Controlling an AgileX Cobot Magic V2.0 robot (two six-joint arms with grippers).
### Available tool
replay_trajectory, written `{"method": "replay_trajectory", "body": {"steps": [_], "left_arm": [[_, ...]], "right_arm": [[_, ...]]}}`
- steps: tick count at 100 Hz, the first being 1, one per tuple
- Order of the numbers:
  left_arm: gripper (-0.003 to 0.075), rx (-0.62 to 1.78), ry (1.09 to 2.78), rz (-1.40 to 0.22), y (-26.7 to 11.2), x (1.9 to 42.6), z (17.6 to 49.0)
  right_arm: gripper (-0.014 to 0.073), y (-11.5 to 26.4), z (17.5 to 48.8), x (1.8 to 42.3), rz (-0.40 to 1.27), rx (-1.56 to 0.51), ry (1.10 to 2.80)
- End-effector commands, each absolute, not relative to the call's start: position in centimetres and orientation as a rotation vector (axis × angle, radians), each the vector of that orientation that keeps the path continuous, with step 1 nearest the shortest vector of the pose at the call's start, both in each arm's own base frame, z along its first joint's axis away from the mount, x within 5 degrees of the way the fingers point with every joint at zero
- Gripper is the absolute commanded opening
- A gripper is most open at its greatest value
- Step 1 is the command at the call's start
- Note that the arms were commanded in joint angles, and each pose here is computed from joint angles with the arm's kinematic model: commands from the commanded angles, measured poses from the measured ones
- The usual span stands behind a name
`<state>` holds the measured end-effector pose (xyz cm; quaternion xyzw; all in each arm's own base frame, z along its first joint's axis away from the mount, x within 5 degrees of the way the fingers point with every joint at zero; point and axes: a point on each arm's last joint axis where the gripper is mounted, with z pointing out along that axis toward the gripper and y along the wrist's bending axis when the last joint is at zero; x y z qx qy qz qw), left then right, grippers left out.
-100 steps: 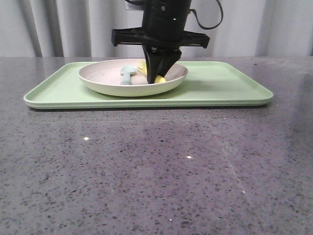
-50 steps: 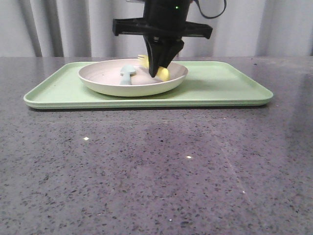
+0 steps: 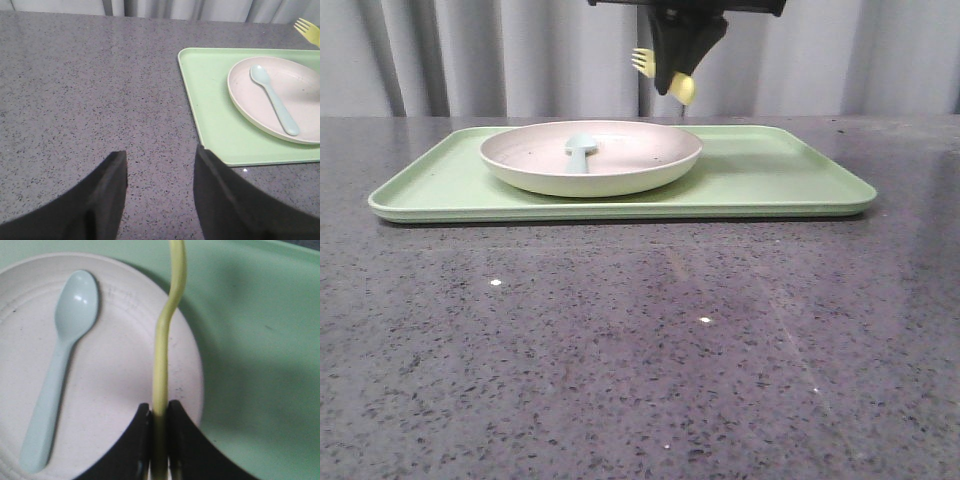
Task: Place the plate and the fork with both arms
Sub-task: 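Carry the fork with the right gripper beside the plate on the tray, then lower the fork onto the tray and open the right gripper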
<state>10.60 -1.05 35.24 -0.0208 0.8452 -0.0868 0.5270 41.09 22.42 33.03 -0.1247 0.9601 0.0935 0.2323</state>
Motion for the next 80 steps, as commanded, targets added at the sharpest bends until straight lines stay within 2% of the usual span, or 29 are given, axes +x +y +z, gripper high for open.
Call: {"method": "replay_trajectory", "body": {"steps": [1, 35, 80], "left_arm": [[0.0312, -0.070, 1.918, -0.212, -0.9, 10.8, 36.8], [0.0312, -0.070, 1.918, -0.212, -0.9, 10.8, 36.8], [0.0312, -0.070, 1.924, -0.213, -1.0, 10.8, 36.7]], "right_arm": [[-0.0057, 19.9, 37.2, 39.0, 0.227, -0.312, 2.633], [-0.0057, 16.0, 35.5, 38.9, 0.162, -0.213, 2.733], [-0.0055, 15.9, 31.9, 39.2, 0.135, -0.212, 2.817]]}}
